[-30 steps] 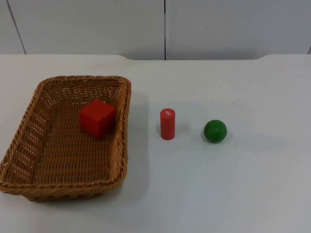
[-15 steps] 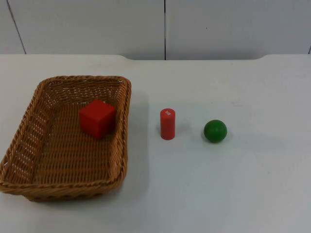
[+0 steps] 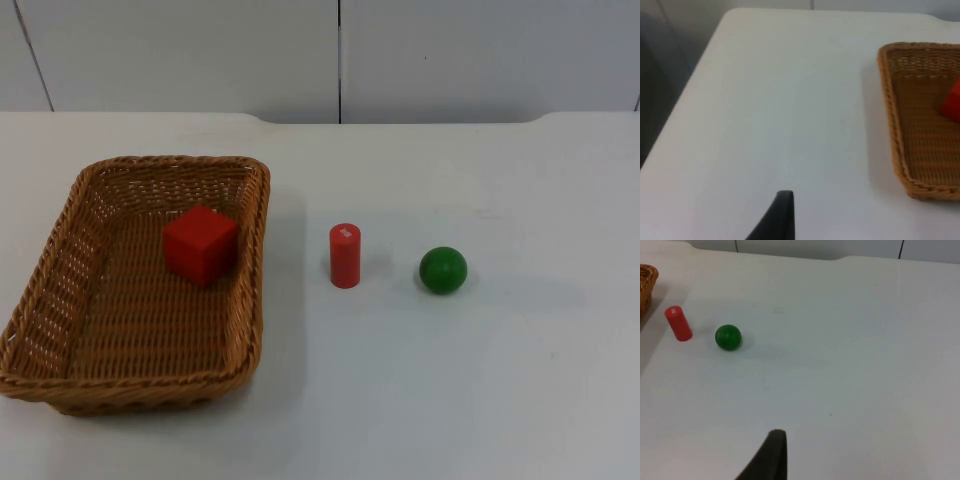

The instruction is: Pick up the basket with the left hand and place the object to the left of the red cylinder into the basket with the right hand.

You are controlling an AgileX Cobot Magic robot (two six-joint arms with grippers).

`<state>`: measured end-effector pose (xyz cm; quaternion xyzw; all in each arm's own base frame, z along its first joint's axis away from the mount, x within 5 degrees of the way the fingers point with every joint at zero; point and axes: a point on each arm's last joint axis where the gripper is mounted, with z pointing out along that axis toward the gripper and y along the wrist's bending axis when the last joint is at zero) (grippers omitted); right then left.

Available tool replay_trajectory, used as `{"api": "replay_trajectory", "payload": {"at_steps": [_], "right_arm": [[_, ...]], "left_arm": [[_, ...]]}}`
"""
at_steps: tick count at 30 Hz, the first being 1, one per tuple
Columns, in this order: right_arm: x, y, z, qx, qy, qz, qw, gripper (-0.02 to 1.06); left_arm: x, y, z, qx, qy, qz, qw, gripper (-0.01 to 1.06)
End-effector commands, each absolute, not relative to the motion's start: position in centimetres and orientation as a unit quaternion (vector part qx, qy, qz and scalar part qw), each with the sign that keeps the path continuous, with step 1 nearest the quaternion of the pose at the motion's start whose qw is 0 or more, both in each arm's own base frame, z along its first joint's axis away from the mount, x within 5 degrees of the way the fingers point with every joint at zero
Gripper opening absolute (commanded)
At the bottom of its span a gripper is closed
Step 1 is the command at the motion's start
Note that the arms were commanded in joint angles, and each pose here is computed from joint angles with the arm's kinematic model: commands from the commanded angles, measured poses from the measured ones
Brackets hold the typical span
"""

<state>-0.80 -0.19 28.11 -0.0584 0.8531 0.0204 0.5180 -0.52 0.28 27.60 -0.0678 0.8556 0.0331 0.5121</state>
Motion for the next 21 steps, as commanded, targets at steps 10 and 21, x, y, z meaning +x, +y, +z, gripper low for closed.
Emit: {"api": "replay_trajectory", "payload": {"at_steps": [10, 21], "right_arm": [[-0.73, -0.21, 28.05, -0.055, 0.851, 0.018, 0.521, 1.05], [-0.73, -0.21, 28.05, -0.055, 0.851, 0.018, 0.521, 1.05]], "left_arm": [[-0.55, 0.29, 27.49, -0.088, 0.853, 0.043, 0.512, 1.05], [-0.61, 0.68, 27.54, -0.068, 0.854, 0.080, 0.510, 1.05]]}}
